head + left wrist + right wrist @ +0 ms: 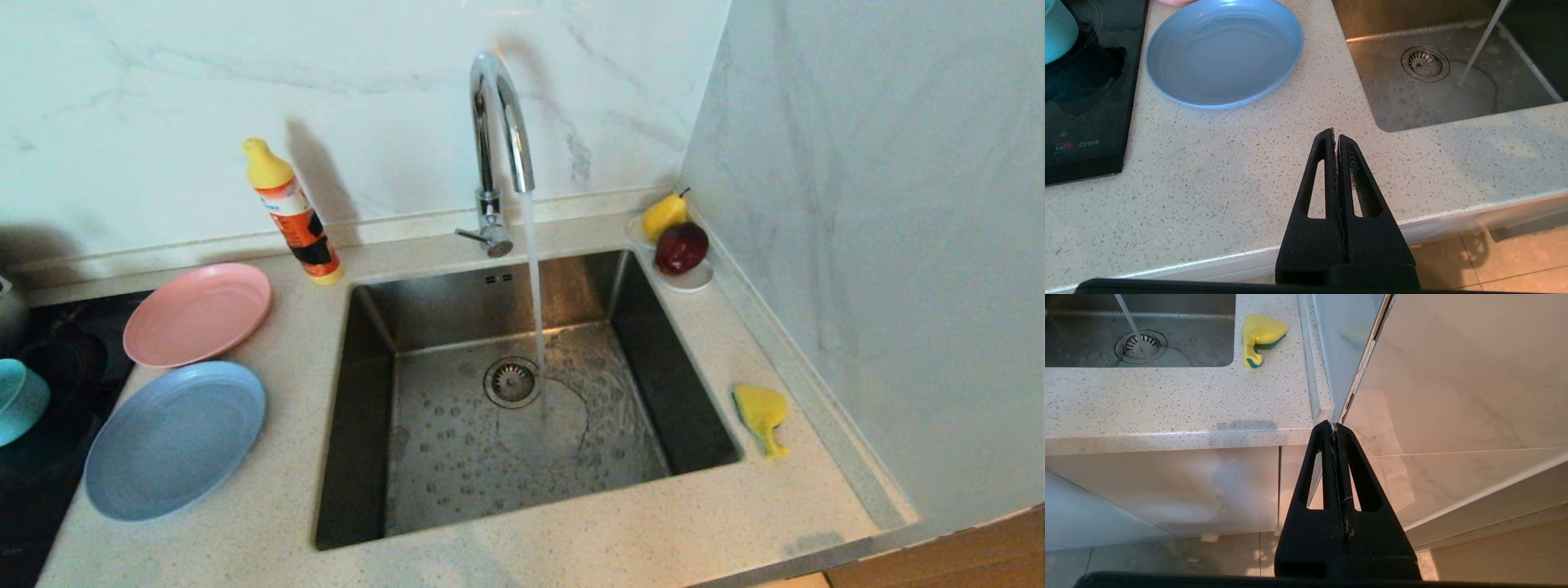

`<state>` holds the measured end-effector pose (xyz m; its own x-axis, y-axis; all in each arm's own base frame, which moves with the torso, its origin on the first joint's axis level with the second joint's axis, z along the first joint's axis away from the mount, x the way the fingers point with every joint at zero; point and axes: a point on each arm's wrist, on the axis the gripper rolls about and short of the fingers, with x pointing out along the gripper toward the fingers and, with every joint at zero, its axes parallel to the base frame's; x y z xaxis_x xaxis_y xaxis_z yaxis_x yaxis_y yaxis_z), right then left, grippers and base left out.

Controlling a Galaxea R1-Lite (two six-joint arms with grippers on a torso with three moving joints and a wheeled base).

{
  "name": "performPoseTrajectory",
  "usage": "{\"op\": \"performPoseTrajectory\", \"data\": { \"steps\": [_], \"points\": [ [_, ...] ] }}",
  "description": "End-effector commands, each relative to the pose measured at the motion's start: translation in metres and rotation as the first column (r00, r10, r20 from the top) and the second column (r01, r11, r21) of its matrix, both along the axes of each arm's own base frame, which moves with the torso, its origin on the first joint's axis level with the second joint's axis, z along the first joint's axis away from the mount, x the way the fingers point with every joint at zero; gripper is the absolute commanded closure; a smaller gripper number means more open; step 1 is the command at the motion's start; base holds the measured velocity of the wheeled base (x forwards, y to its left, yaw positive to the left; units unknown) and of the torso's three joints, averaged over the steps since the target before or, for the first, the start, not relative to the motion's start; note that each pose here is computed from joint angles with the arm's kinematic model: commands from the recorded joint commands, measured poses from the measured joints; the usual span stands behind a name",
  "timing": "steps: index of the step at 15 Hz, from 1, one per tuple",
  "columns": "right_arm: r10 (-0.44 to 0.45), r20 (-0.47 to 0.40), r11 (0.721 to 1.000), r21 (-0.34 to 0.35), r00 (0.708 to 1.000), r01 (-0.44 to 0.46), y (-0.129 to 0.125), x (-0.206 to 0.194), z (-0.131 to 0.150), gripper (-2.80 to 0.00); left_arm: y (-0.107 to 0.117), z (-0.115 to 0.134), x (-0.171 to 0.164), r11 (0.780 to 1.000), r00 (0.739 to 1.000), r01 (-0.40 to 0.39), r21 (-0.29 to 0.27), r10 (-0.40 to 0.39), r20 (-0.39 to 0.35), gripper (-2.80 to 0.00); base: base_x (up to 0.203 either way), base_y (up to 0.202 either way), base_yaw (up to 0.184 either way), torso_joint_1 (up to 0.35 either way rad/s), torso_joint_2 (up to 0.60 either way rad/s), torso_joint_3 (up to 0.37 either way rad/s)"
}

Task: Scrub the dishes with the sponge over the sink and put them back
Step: Turn off the faucet

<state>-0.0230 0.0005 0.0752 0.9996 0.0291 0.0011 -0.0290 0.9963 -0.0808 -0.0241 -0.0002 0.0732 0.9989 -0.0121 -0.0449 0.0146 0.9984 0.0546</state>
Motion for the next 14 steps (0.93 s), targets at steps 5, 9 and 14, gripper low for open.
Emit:
{"op": "performPoseTrajectory", "data": {
  "steps": [5,9,14],
  "points": [
    [0.002,-0.001,1.0,0.0,1.0,-0.002,0.0,0.0,0.0,0.0,0.0,0.001,0.0,1.0,1.0,-0.001,-0.017,0.001,-0.001,0.0,0.0,0.0,0.0,0.0,0.0,0.0],
    [0.002,-0.001,1.0,0.0,1.0,-0.002,0.0,0.0,0.0,0.0,-0.001,0.054,-0.01,0.998,0.996,0.055,-0.016,-0.054,0.076,0.0,0.0,0.0,0.0,0.0,0.0,0.0],
    [0.002,-0.001,1.0,0.0,1.0,-0.002,0.0,0.0,0.0,0.0,-0.005,0.166,0.048,0.975,0.977,0.19,-0.112,-0.199,-0.071,0.0,0.0,0.0,0.0,0.0,0.0,0.0]
  ]
}}
